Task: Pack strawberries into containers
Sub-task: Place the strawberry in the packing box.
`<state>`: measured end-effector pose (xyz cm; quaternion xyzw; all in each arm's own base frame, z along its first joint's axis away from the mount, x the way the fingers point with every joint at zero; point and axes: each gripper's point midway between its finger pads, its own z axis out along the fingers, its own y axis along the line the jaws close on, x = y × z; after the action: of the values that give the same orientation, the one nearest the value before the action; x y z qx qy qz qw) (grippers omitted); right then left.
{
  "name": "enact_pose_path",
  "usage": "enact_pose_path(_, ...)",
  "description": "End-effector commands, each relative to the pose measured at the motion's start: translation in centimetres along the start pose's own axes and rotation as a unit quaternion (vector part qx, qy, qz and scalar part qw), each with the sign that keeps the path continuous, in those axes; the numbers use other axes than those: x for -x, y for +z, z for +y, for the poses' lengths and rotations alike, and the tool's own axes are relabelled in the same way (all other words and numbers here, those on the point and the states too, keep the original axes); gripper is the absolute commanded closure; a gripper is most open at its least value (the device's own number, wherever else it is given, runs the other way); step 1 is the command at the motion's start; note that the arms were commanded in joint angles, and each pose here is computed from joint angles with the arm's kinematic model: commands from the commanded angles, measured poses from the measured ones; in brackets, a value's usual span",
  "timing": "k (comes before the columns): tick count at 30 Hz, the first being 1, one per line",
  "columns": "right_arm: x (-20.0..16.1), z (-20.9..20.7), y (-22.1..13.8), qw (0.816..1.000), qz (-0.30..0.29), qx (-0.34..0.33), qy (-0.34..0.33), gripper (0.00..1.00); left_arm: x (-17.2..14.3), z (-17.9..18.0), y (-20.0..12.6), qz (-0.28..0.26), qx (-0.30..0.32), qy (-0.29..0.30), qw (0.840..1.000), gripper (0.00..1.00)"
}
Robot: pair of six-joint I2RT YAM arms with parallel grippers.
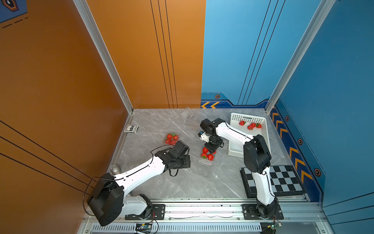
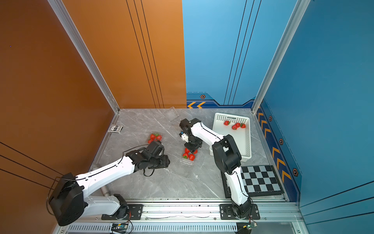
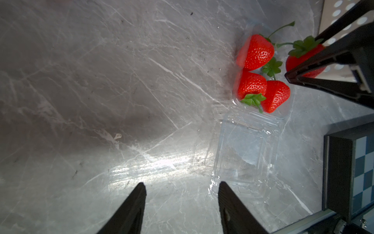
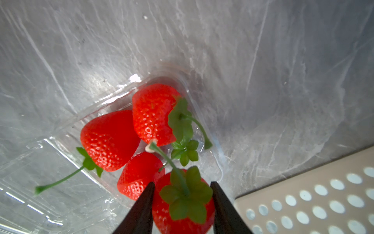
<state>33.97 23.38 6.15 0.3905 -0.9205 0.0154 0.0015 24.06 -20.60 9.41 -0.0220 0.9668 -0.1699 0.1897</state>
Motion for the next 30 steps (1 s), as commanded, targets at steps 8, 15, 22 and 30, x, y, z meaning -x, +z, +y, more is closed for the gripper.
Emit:
enact_pose_path(8,0.1,-0.5,0.0,1.0,0.005,0.0,0.001,0.5,0.2,0.0,0.1,-0.003,0.007,0.002,1.0,0.41)
enact_pose_path(15,0.4,-0.6,-2.3,0.998,-0.039,0.031,0.024,0.5,-0.6,0.5,-0.2,0.003,0.011,-0.004,1.0,0.41)
enact_pose_path(22,0.7,-1.1,-4.5,0.987,-0.116,0.084,0.073,0.47,-3.9,2.7,-1.8,0.033,0.04,-0.037,0.998,0.41)
enact_pose_path(30,2.5,-2.6,-4.4,0.962,-0.166,0.154,0.151,0.42,-9.0,2.3,-0.7,0.072,0.046,-0.059,0.995,0.41)
